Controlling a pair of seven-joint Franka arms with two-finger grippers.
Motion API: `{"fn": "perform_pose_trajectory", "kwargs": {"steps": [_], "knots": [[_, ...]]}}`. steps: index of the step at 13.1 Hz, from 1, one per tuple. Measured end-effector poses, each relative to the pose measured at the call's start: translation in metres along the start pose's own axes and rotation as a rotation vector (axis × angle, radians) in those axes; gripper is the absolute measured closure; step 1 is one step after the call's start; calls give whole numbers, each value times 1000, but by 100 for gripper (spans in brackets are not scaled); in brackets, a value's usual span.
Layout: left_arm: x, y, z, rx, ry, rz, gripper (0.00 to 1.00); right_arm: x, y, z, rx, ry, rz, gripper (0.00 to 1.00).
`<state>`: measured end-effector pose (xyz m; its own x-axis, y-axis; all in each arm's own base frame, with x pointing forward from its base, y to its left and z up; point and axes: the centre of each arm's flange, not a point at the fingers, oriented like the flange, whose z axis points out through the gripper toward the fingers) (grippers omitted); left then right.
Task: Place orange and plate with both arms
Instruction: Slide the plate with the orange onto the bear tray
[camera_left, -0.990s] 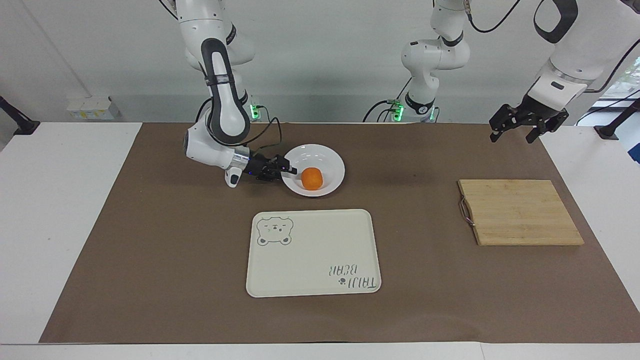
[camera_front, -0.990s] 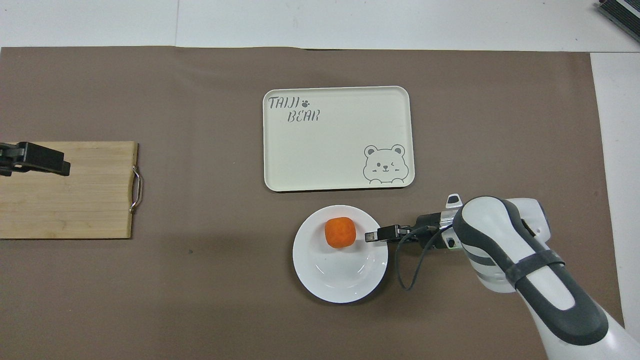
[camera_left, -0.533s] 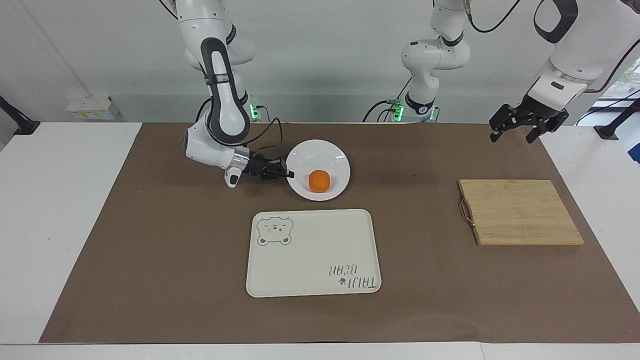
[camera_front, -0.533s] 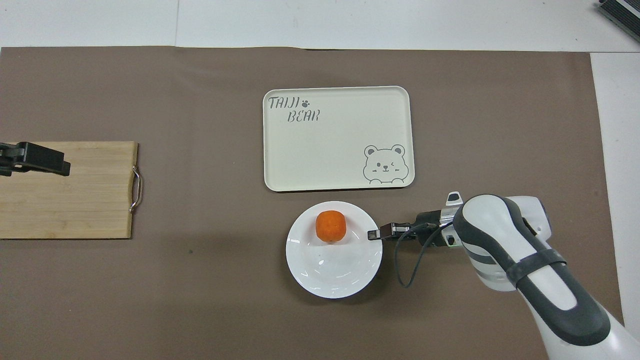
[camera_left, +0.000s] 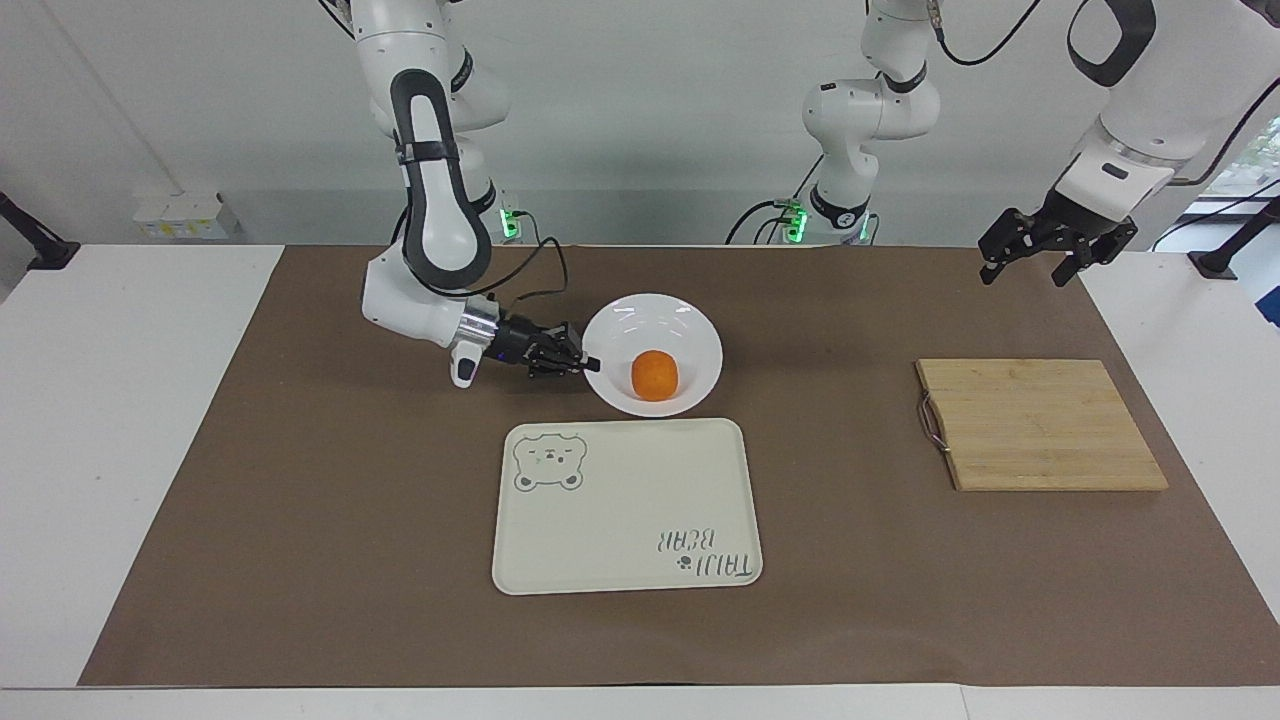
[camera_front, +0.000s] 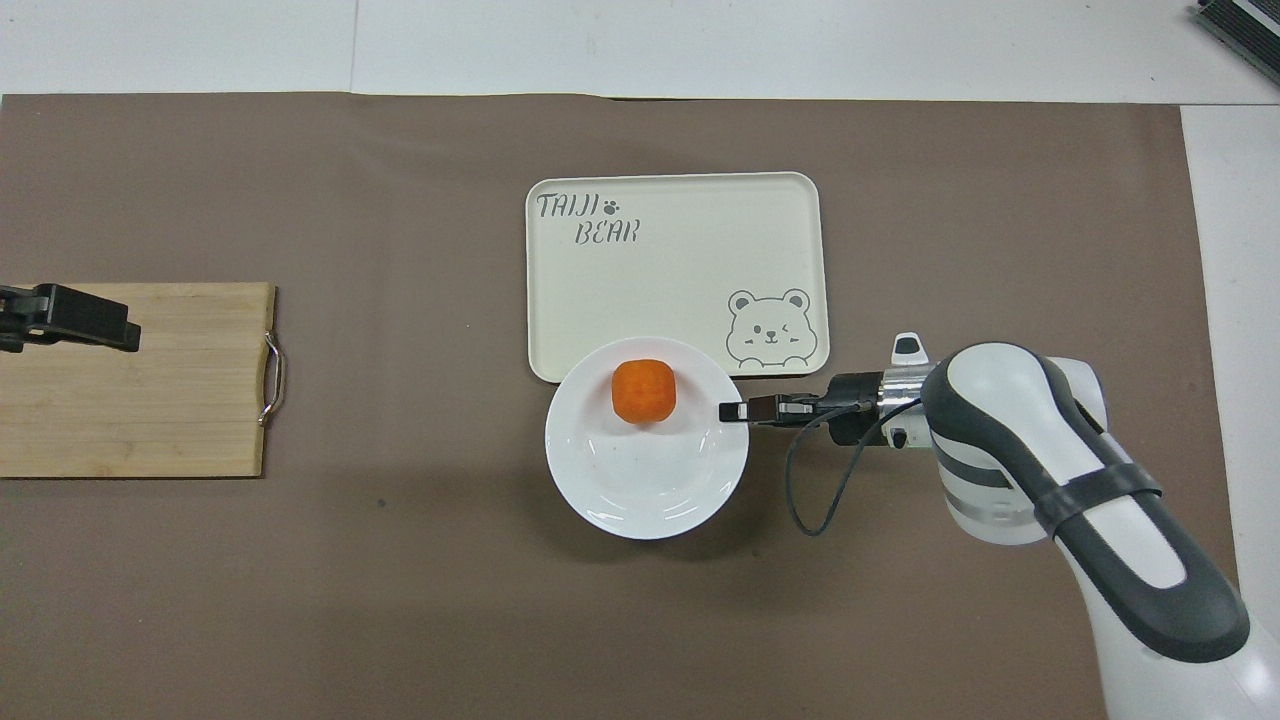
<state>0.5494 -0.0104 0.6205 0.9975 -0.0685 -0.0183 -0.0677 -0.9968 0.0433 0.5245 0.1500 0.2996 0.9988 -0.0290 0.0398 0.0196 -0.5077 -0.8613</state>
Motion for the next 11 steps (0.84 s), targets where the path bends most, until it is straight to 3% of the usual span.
{"fn": "perform_pose_trajectory", "kwargs": {"steps": [7, 11], "knots": [[0, 0, 0, 0, 0, 0, 0, 115, -41, -43, 87, 106, 66, 96], [0, 0, 0, 0, 0, 0, 0, 154, -50, -41, 99, 127, 117, 96]]}}
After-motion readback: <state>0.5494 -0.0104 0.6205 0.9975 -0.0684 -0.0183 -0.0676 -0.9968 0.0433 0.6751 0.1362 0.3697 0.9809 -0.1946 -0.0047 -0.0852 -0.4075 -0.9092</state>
